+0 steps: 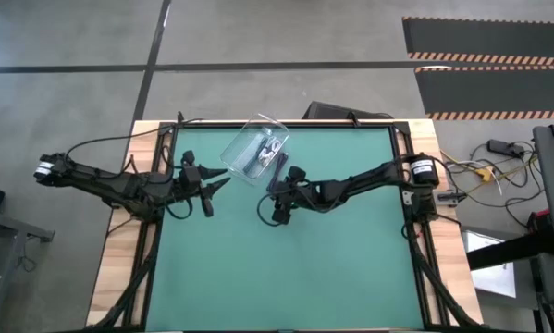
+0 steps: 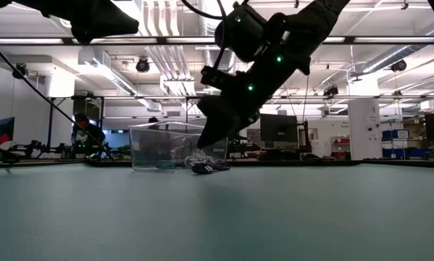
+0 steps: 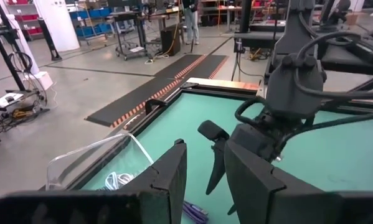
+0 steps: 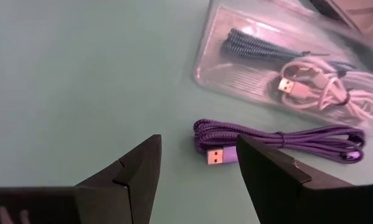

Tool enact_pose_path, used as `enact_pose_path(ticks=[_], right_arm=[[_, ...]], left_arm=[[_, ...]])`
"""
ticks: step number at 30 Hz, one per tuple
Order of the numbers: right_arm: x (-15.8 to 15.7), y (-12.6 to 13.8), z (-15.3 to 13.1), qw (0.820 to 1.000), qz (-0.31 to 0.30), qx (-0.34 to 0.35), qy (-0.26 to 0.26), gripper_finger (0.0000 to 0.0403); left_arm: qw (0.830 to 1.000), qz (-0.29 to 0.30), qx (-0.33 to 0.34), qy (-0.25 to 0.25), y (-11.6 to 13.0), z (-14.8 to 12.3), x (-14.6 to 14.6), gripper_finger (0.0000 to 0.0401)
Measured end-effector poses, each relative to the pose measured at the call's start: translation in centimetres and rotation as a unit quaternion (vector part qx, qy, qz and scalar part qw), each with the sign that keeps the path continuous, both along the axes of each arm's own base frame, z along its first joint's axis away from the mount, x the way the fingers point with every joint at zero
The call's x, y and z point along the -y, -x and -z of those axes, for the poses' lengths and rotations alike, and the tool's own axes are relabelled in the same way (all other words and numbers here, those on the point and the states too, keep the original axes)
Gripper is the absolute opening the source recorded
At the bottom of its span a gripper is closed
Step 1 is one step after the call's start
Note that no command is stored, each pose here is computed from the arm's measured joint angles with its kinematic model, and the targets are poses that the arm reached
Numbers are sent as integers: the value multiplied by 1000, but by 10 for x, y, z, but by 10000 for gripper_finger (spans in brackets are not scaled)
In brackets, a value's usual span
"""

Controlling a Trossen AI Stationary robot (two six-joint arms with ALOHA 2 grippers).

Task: Pick and place USB-C Cables
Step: Put the violet USB cable into the transparent bin

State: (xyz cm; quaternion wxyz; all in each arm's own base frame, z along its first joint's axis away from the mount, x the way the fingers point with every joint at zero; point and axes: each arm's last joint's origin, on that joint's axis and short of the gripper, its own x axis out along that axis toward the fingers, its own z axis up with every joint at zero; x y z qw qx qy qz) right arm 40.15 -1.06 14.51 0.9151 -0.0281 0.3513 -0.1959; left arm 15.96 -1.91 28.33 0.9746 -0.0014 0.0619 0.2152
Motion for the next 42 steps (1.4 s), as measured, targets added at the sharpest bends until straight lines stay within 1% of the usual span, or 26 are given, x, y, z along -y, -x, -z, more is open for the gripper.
enact_pose_path(ticks=[6,13,16,22,42], right_arm=[[3,-5,15,1000,5,-5,0,201],[10,-18,30,1000,13,-13,1,201],[13,-24,35,1000,27,-12,2,201],[16,-22,34,998,59,-22,20,201],[25,-22,34,998,65,-16,13,201]], left_arm=[[1000,0,-2,-1,0,0,0,93],[1000,0,-3,-1,0,1,0,93],[1000,0,-3,-1,0,1,0,93],[1000,0,-5,-1,0,1,0,93],[1000,2,-10,-2,-2,3,1,93]])
